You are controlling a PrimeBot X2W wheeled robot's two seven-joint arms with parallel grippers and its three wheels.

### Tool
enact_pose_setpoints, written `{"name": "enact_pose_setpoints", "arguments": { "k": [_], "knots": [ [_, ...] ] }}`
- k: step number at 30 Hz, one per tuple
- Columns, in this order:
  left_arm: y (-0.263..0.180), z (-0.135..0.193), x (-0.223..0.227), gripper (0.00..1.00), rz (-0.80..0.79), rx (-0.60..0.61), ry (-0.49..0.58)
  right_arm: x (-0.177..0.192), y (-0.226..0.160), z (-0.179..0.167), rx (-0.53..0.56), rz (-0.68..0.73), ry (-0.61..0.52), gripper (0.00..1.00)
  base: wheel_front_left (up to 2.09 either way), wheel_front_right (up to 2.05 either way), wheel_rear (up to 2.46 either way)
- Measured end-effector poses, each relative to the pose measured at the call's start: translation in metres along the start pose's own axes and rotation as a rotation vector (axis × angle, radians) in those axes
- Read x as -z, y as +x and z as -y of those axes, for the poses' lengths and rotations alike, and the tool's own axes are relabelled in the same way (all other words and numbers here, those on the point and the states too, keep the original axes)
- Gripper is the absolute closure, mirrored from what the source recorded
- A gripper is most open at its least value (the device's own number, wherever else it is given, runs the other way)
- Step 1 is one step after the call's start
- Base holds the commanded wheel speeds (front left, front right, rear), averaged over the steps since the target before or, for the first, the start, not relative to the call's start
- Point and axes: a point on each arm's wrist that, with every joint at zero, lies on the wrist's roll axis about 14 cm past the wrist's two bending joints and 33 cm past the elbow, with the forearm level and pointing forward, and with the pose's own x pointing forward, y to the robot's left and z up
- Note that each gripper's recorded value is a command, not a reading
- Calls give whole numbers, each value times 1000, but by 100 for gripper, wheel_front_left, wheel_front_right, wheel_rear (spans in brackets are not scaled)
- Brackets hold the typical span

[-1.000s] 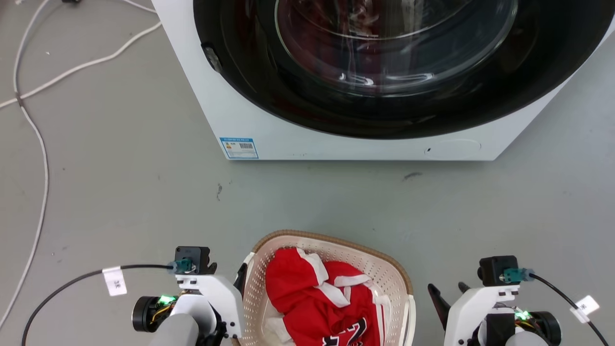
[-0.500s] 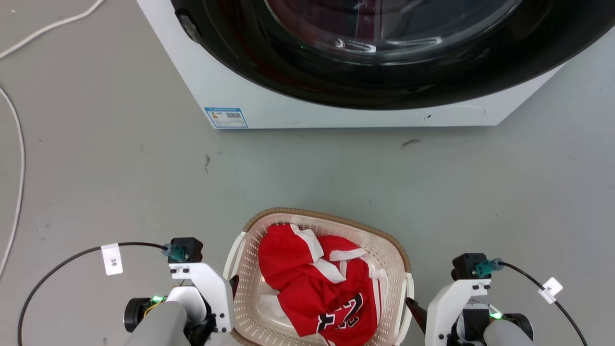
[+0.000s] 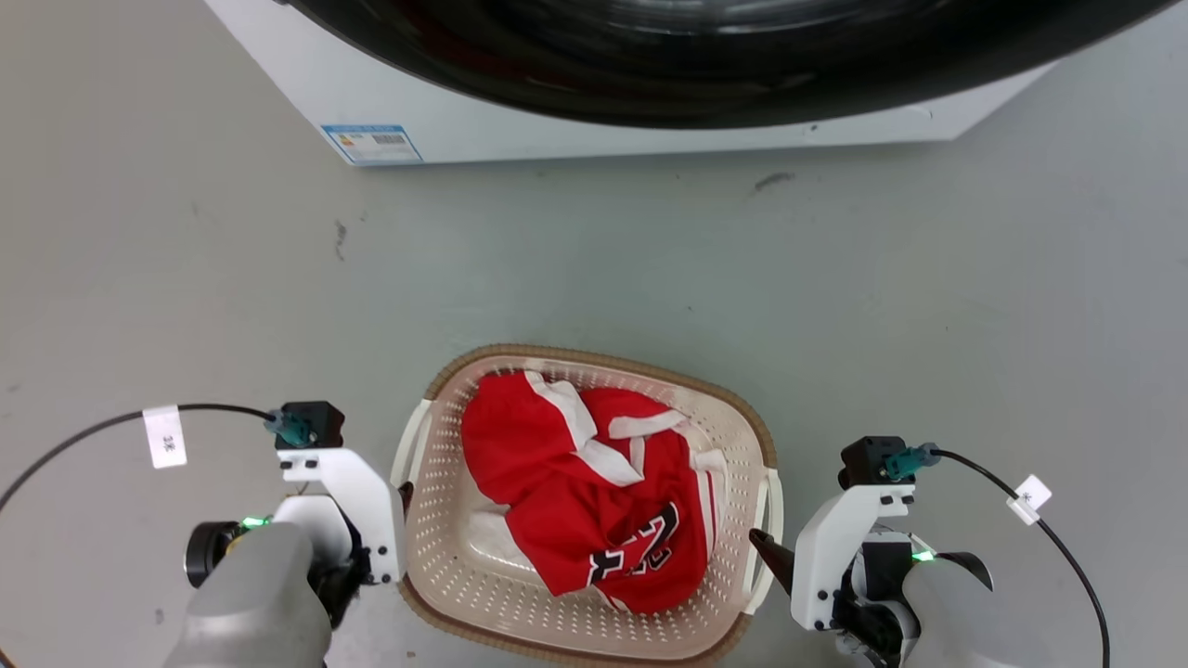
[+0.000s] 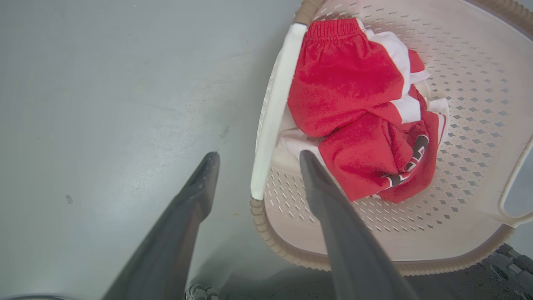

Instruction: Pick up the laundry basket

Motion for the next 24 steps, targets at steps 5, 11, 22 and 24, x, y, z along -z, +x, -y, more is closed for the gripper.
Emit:
{"name": "enact_pose_setpoints", "arguments": {
  "k": [5,11,22,24],
  "knots": [
    [17,-1,-3,0,-28,4,16,12,10,8,14,-56,30,0,0,0,0],
    [35,-7,1,0,-77,-3,30,21,22,11,12,-102,48,0,0,0,0],
    [62,-8,11,0,-132,3,28,29,42,15,7,-158,64,0,0,0,0],
    [65,-8,13,0,-141,3,24,30,45,14,3,-166,67,0,0,0,0]
  ]
}}
